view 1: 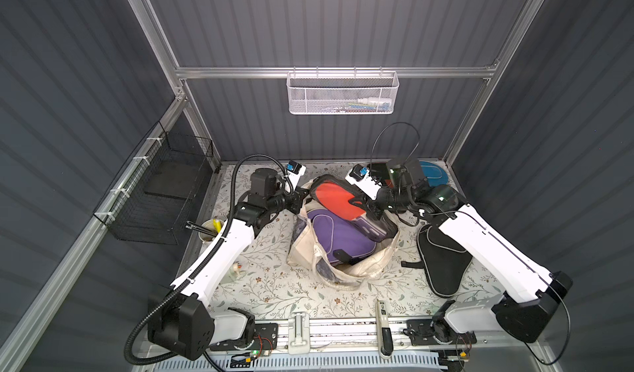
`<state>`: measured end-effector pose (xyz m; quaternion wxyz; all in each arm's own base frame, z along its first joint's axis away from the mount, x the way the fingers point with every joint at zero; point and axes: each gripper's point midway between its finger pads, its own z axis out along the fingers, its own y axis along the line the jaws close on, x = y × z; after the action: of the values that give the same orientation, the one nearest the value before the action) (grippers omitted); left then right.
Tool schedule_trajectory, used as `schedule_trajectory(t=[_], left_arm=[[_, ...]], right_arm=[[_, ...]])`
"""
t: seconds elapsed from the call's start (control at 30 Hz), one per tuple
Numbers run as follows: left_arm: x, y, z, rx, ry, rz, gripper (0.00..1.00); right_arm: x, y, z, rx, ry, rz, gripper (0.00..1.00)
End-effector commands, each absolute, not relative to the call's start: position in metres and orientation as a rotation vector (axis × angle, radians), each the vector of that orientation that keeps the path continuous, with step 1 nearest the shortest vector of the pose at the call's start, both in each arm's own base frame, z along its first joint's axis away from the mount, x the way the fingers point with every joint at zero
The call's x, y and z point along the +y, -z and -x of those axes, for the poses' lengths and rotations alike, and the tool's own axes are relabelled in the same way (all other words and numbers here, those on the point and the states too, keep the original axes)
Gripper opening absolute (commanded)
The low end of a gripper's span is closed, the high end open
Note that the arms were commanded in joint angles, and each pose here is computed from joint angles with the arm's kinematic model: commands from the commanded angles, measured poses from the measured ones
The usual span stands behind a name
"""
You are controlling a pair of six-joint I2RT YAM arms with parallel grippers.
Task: Remove the ping pong set from the canvas bag
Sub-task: Pick up the ping pong set from the canvas bag, then adjust the canvas bag at the center of the board.
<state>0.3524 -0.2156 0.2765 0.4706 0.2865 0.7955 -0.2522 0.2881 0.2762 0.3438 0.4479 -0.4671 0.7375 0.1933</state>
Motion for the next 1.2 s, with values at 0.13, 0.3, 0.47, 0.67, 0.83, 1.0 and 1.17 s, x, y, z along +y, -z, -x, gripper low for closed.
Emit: schedule_trajectory(t=[0.13,0.3,0.47,0.67,0.83,1.0,1.17], left_arm=[[-0.214,-0.295,-0.343,1.872,0.622,-0.721,0.0],[-0.214,-0.296,-0.341,1.868,0.629,-0.721,0.0],[-0.214,-0.294,-0.34,1.868,0.628,-0.723,0.0],[-0.214,-0.293,-0.34,1.867,0.621,-0.731,0.0],[-0.213,-0.291,-0.34,1.868,0.616,-0.728,0.0],[-0.21,-0.296,-0.339,1.865,0.591,-0.726,0.0],[-0.201,-0.301,-0.343,1.879,0.537,-0.686,0.0]], right_arm=[[0.233,-0.492,-0.314,1.468,-0.273,0.798,0.0],[0.193,-0.556,-0.32,1.332,-0.186,0.604,0.0],[0.169,-0.593,-0.312,1.237,-0.138,0.523,0.0],[0.143,-0.577,-0.331,1.306,-0.049,0.466,0.0],[0.128,-0.496,-0.363,1.505,-0.077,0.403,0.0],[0.124,-0.405,-0.383,1.701,-0.141,0.359,0.0],[0.146,-0.338,-0.385,1.845,-0.305,0.377,0.0]])
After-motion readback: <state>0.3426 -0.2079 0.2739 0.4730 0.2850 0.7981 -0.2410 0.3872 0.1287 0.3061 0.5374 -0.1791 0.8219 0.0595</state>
